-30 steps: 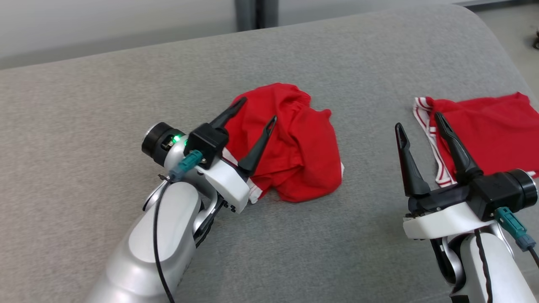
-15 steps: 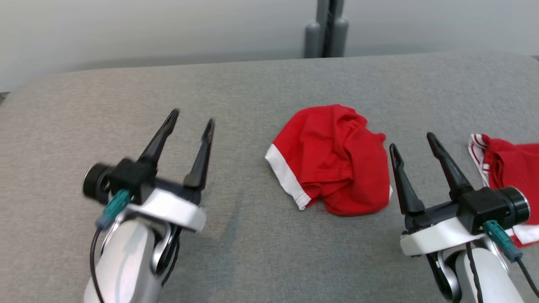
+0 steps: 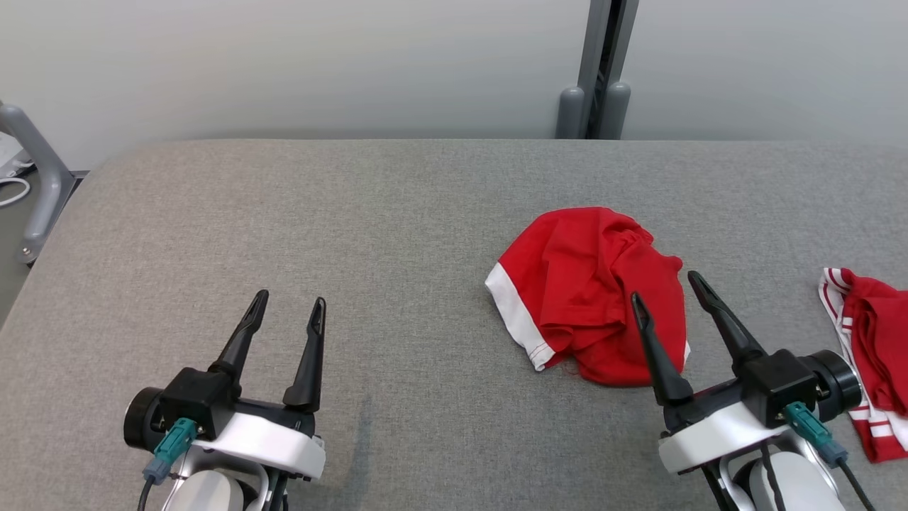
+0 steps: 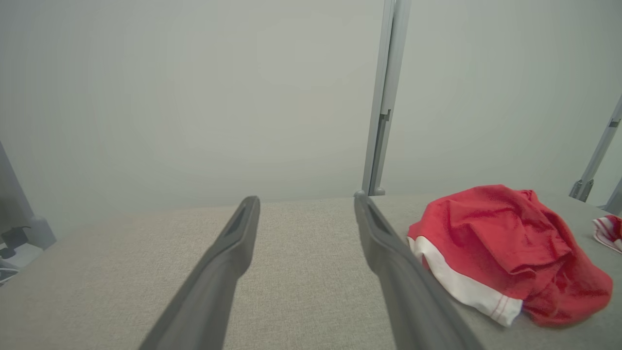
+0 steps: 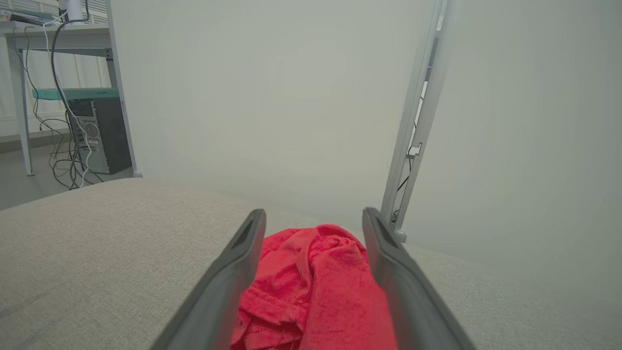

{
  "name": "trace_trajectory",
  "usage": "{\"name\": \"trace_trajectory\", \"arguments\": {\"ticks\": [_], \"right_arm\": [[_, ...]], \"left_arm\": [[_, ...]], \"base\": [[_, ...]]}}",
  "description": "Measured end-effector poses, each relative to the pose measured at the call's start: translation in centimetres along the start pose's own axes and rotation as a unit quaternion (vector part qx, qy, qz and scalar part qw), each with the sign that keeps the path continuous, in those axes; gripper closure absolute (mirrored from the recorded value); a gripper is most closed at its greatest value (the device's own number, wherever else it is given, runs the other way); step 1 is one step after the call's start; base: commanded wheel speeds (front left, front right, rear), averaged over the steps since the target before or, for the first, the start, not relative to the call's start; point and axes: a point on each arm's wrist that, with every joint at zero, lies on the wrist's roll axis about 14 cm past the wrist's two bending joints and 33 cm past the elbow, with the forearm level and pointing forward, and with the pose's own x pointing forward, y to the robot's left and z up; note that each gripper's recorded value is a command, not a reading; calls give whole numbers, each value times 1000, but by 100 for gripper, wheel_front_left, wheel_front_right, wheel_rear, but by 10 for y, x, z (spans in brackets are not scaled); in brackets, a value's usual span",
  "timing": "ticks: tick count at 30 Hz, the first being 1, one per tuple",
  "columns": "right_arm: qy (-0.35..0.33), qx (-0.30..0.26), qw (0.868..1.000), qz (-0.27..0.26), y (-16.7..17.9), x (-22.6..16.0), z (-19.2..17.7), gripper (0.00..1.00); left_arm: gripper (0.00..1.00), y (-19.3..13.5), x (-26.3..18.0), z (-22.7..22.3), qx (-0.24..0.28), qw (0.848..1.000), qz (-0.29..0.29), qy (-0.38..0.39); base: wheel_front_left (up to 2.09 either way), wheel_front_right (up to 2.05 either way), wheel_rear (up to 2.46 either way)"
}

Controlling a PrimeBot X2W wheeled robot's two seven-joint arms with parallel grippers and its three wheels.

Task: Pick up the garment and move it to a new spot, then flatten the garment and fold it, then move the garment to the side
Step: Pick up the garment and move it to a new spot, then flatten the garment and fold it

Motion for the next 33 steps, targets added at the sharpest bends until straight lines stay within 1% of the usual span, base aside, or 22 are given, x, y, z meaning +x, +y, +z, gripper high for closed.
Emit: {"name": "trace_trajectory", "arguments": {"ticks": [3, 7, 15, 22, 29, 30, 31, 33], "right_arm": [[6, -3, 1000, 16, 8, 1, -4, 0], [36, -23, 996, 83, 40, 3, -23, 0], [84, -70, 985, 136, 57, 18, -57, 0], [124, -113, 973, 158, 58, 27, -87, 0], [156, -124, 967, 157, 55, 30, -109, 0], [158, -123, 967, 156, 55, 31, -111, 58], [160, -122, 967, 155, 55, 32, -112, 100], [160, -123, 967, 154, 54, 35, -112, 100]], "left_arm": [[0, -1, -1, 0, -8, 1000, 1, -1], [0, 0, -2, -2, -14, 1000, 2, 2], [0, 8, -7, -5, -17, 1000, 17, 8], [0, 17, -10, -7, -21, 999, 31, 12], [0, 25, -13, -10, -25, 998, 46, 17], [0, 26, -13, -10, -26, 998, 47, 17], [0, 26, -13, -11, -26, 998, 48, 18], [0, 27, -13, -11, -26, 998, 49, 18]], "base": [[0, 0, 0], [0, 0, 0], [0, 0, 0], [0, 0, 0], [0, 0, 0], [0, 0, 0], [0, 0, 0], [0, 0, 0]]}}
